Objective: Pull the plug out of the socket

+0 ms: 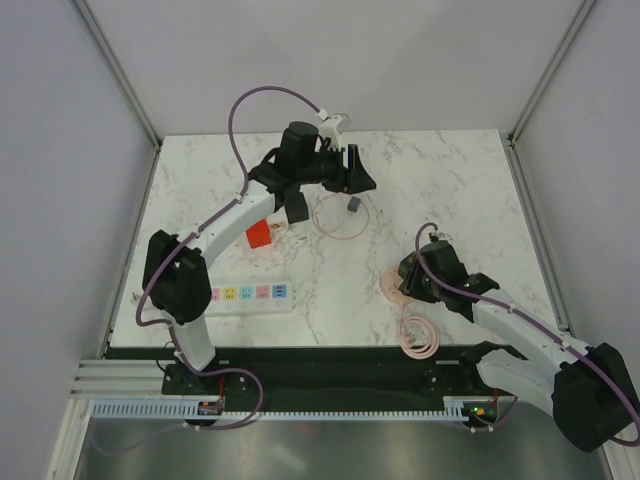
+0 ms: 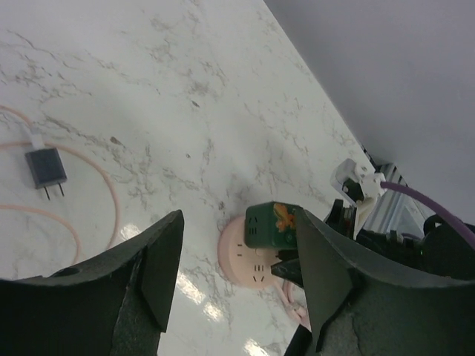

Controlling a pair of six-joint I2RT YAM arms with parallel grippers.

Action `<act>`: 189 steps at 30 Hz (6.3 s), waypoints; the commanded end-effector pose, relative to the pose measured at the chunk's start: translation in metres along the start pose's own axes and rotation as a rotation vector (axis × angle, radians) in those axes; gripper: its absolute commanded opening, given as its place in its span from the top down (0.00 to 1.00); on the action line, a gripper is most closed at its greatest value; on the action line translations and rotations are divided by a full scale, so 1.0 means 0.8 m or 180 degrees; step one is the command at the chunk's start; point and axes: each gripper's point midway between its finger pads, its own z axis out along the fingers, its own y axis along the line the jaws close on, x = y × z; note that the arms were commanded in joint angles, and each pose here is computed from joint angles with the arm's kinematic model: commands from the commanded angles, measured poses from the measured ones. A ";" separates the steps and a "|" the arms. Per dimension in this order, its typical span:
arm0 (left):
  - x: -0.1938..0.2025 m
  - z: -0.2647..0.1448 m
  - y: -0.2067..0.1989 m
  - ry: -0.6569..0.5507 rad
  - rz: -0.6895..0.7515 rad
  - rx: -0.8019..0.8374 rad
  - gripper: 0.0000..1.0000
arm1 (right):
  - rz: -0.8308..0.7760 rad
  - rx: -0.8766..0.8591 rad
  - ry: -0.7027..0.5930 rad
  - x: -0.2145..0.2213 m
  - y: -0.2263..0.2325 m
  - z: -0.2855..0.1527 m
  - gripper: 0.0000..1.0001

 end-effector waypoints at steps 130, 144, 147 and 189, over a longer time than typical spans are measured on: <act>0.359 0.114 0.007 0.1353 -0.1723 -0.0238 0.98 | -0.0893 0.0183 0.0106 -0.097 -0.010 0.024 0.26; 0.387 0.104 0.035 0.1510 -0.1789 -0.0685 0.98 | -0.0817 0.0209 0.0031 -0.096 -0.014 0.022 0.66; 0.395 0.100 0.048 0.1527 -0.1877 -0.0919 0.98 | -0.0799 0.0074 0.0004 -0.098 -0.003 0.015 0.86; 0.348 0.122 0.028 0.1438 -0.1706 -0.0671 0.98 | -0.0601 -0.0212 0.0105 -0.091 0.024 -0.005 1.00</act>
